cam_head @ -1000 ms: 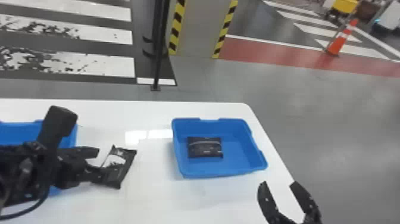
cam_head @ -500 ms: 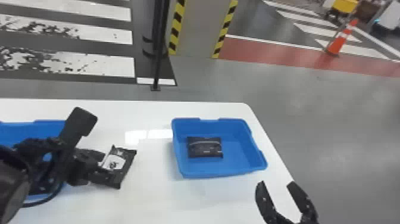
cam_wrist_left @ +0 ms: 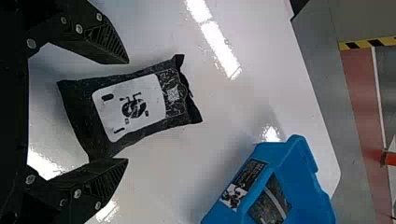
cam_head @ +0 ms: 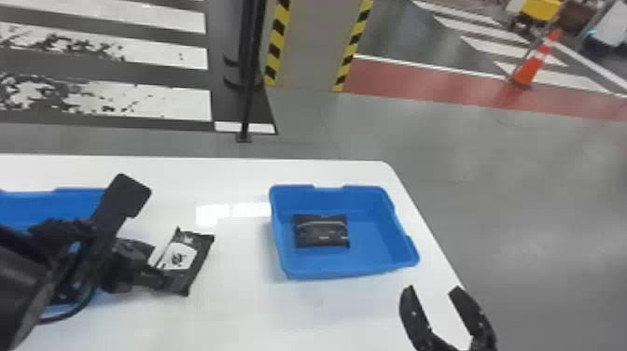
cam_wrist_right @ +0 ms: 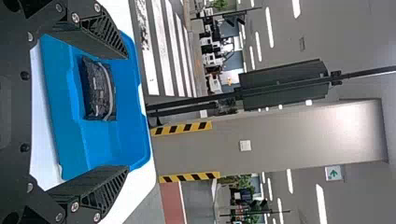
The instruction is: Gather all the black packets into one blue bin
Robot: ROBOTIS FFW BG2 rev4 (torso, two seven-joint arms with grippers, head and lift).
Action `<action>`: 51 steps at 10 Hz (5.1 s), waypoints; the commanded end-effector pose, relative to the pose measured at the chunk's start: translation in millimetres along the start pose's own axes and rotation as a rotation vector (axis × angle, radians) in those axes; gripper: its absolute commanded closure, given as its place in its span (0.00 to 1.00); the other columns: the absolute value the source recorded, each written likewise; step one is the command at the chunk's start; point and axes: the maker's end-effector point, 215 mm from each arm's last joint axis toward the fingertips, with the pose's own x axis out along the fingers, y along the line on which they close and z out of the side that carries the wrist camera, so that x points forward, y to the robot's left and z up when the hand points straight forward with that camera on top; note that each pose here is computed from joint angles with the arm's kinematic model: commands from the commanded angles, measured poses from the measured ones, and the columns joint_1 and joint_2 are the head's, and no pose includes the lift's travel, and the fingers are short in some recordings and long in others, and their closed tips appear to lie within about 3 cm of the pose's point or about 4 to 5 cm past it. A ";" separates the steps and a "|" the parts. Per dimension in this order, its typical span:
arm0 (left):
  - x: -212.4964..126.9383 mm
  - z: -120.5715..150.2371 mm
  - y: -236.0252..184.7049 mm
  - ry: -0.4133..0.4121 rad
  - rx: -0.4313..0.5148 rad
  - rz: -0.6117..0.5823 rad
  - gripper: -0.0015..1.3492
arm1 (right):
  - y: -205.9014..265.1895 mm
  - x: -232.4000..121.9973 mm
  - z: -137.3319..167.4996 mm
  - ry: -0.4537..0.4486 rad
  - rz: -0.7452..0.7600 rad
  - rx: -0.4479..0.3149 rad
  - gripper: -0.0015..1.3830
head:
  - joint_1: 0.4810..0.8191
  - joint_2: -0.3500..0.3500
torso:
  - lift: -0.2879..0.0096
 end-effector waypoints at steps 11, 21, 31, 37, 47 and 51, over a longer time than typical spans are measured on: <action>3.4 36.3 24.5 -0.210 0.061 0.045 0.89 | -1.5 -0.5 -5.8 0.003 -0.004 0.031 0.14 | 0.63 0.00 | 0.60; 29.8 56.3 7.8 -0.068 0.036 0.007 0.02 | -1.2 -0.9 -17.6 0.017 -0.004 0.053 0.14 | 0.63 0.00 | 0.60; 71.6 24.7 -12.6 0.060 0.052 -0.031 0.58 | -2.1 0.3 -28.3 0.021 -0.016 0.107 0.14 | 0.63 0.00 | 0.60; 49.7 86.8 -4.1 -0.224 0.077 -0.033 0.90 | -2.7 -3.2 -29.0 0.023 -0.016 0.122 0.14 | 0.63 0.00 | 0.60; -149.7 -0.3 138.7 -0.443 -0.082 0.368 0.87 | 0.3 -3.1 -24.4 0.017 -0.006 0.118 0.14 | 0.63 0.21 | 0.60; -127.2 -71.1 171.6 -0.384 -0.223 0.385 0.03 | 13.9 15.2 -14.8 -0.009 0.028 0.081 0.13 | 0.63 0.37 | 0.60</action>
